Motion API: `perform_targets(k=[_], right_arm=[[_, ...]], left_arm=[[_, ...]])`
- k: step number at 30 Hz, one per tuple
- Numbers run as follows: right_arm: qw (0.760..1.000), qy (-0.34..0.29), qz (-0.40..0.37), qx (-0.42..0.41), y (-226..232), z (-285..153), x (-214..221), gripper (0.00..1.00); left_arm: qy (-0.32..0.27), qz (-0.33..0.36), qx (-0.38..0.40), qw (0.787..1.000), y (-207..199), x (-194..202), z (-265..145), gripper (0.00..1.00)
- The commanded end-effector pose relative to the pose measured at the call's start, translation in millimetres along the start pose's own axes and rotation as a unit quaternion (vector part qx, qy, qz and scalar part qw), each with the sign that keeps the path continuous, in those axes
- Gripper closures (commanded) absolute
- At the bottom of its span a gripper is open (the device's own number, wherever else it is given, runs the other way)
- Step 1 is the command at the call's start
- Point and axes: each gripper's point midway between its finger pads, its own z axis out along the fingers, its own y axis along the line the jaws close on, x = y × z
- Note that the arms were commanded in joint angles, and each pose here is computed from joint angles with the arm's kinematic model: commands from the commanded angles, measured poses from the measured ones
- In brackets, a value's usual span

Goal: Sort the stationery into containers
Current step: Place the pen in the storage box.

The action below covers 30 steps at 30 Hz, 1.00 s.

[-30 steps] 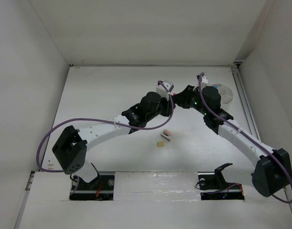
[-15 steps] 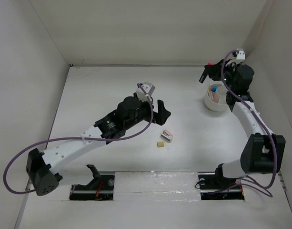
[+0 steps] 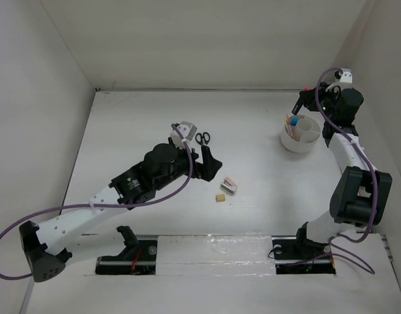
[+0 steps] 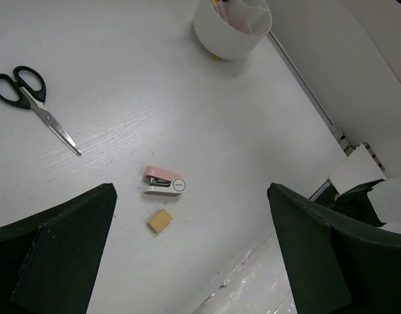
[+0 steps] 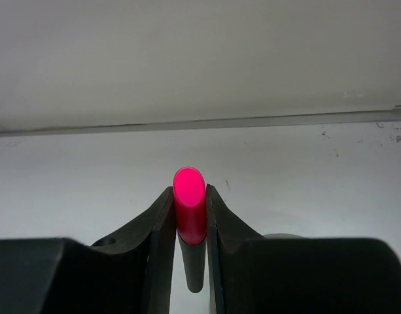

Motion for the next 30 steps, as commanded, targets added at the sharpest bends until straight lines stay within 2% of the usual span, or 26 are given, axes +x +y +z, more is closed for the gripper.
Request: perform_targets(k=[1,6,9,14,23,30], right_arm=[[0.999,-0.041,-0.034,-0.009,-4,10,-31,1.0],[0.999,-0.032,-0.037,0.014,-26,19,-24,1.0],[0.999,-0.034,-0.038,-0.01,-29,25,-18,1.0],[0.999,-0.03,-0.034,0.0,-44,29,-14,1.0],[1.0,0.0,-0.019,0.015,-71,42,24,1.0],[1.0,0.005,-0.014,0.026,-84,46,33,1.0]], left_arm=[[0.005,-0.003,0.001,1.0,1,9,5,0.0],[0.001,-0.004,0.015,1.0,-3,8,4,0.0],[0.0,-0.005,0.021,1.0,-4,8,2,0.0],[-0.007,-0.001,0.03,1.0,-7,7,1,0.0],[-0.011,-0.002,0.042,0.999,-10,6,-1,0.0],[-0.011,-0.002,0.042,0.999,-10,6,-1,0.0]])
